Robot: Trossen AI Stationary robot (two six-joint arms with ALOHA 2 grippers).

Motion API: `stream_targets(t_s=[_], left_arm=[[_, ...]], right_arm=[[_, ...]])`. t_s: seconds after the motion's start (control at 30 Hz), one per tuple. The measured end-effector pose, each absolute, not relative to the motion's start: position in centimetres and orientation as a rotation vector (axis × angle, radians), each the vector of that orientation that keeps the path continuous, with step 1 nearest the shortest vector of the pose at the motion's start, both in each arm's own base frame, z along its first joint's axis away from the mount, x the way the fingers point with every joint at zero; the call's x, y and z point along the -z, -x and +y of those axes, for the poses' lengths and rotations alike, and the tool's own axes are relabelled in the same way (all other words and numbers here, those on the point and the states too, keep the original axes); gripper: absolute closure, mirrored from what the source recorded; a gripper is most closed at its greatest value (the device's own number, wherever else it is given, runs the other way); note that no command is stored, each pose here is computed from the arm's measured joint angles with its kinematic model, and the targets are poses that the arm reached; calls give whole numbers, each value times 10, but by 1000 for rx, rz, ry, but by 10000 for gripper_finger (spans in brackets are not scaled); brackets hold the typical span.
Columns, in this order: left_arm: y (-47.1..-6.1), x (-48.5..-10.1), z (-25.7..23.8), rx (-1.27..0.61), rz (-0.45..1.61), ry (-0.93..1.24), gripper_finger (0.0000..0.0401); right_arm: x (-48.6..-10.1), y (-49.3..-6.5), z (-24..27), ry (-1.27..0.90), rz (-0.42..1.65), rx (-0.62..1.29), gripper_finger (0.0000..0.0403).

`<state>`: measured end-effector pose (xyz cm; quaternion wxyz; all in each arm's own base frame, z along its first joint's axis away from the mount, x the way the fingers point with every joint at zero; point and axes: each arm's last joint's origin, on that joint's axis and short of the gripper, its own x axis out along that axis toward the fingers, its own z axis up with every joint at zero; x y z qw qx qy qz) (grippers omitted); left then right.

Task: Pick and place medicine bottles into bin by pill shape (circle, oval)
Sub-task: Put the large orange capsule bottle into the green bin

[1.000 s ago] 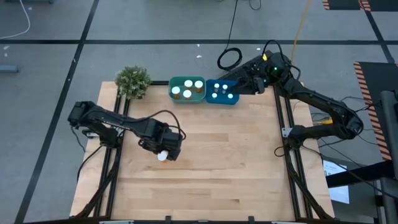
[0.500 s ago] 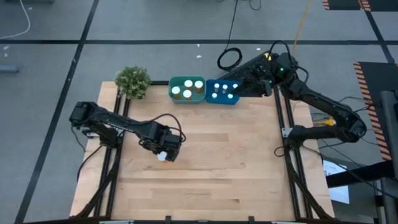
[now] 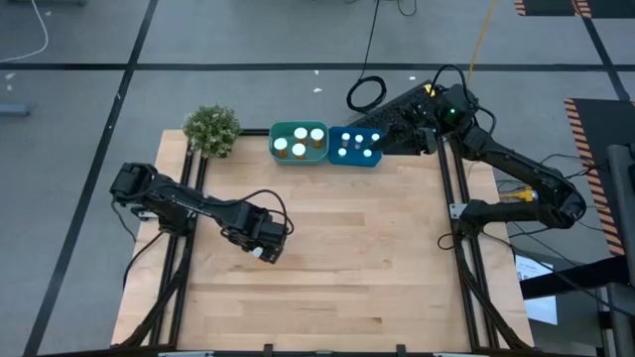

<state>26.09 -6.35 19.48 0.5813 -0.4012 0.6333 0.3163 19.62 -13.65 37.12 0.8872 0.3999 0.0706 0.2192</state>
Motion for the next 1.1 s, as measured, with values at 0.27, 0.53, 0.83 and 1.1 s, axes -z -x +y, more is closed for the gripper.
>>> stream_targets(t_s=[0.27,0.53,0.83,1.1], left_arm=[[-262,-190,-65,-712,1443,929,106],[-264,-190,-65,-708,1424,923,148],[-264,-190,-65,-719,1420,934,187],[-263,-192,-64,-718,1417,945,170]], right_arm=[[-371,-197,-137,-831,132,-430,83],[-371,-197,-138,-832,116,-403,83],[-369,-197,-139,-836,114,-375,83],[-366,-198,-139,-842,130,-365,83]])
